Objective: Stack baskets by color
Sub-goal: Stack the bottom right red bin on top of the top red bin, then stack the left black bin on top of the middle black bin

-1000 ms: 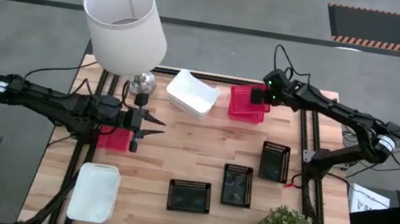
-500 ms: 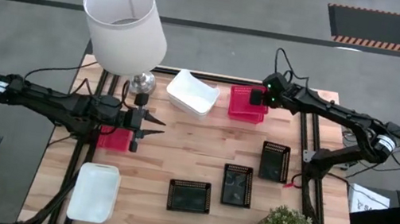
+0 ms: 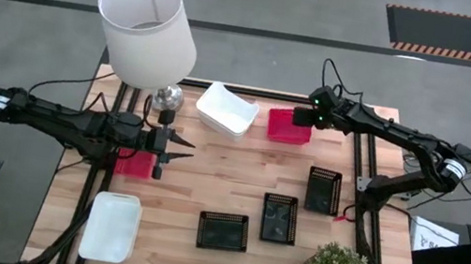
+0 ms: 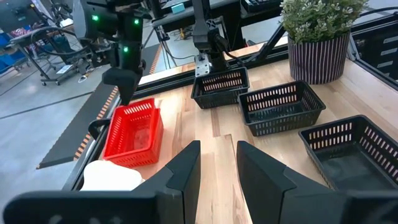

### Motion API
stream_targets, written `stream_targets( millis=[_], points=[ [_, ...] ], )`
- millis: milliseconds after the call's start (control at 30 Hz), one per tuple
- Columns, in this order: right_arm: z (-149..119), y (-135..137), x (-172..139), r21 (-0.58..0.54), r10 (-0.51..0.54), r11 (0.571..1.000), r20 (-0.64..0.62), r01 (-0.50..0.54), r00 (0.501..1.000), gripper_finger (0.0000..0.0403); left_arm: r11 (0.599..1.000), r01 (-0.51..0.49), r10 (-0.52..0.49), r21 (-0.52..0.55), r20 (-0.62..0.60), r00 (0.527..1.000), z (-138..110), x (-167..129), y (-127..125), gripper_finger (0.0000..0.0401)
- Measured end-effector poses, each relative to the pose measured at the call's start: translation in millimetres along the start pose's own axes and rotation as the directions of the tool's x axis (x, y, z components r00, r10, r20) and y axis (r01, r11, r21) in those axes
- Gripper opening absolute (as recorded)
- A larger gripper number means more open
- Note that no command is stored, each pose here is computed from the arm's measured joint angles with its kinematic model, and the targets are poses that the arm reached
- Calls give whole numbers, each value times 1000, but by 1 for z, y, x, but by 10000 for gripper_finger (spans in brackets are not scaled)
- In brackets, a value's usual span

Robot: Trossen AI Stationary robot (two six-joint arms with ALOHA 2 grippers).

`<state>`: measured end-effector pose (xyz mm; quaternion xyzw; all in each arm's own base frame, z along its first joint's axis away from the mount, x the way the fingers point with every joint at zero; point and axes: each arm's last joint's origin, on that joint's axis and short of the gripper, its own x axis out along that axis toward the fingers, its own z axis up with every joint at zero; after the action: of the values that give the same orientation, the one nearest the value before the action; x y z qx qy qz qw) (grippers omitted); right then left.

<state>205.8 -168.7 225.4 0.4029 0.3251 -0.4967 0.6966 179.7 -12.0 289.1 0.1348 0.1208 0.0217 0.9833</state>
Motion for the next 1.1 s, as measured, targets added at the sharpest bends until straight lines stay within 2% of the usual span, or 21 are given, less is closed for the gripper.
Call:
stream_targets(
  millis=[233, 367, 500, 633, 733, 833, 967, 1100],
  points=[
    [5, 3, -8, -31, -15, 999, -12, 14, 1000, 118, 1000, 0, 0, 0, 0, 1000, 0, 0, 0, 88],
    [3, 1, -6, -48, -22, 999, -19, 21, 1000, 87, 1000, 0, 0, 0, 0, 1000, 0, 0, 0, 88],
    [0, 5, -9, -123, -8, 992, -13, 6, 1000, 48, 1000, 0, 0, 0, -1, 1000, 0, 0, 0, 88],
    [-13, 27, -22, -245, 105, 965, 27, -96, 994, 15, 1000, 1, -1, -25, -5, 1000, -1, 2, 0, 88],
    [-28, 48, -38, -364, 207, 918, 90, -161, 974, 10, 999, 4, -5, -54, -19, 1000, -2, 5, -2, 88],
    [-49, 67, -55, -500, 294, 844, 130, -193, 947, 9, 995, 5, -9, -101, -37, 999, -5, 13, -3, 88],
    [-81, 83, -69, -661, 366, 721, 105, -210, 925, 9, 985, 8, -24, -170, -88, 996, -12, 29, -8, 88],
    [-108, 90, -76, -727, 412, 638, 44, -253, 910, 9, 970, 2, -41, -243, -154, 987, -21, 49, -15, 88]
  ],
)
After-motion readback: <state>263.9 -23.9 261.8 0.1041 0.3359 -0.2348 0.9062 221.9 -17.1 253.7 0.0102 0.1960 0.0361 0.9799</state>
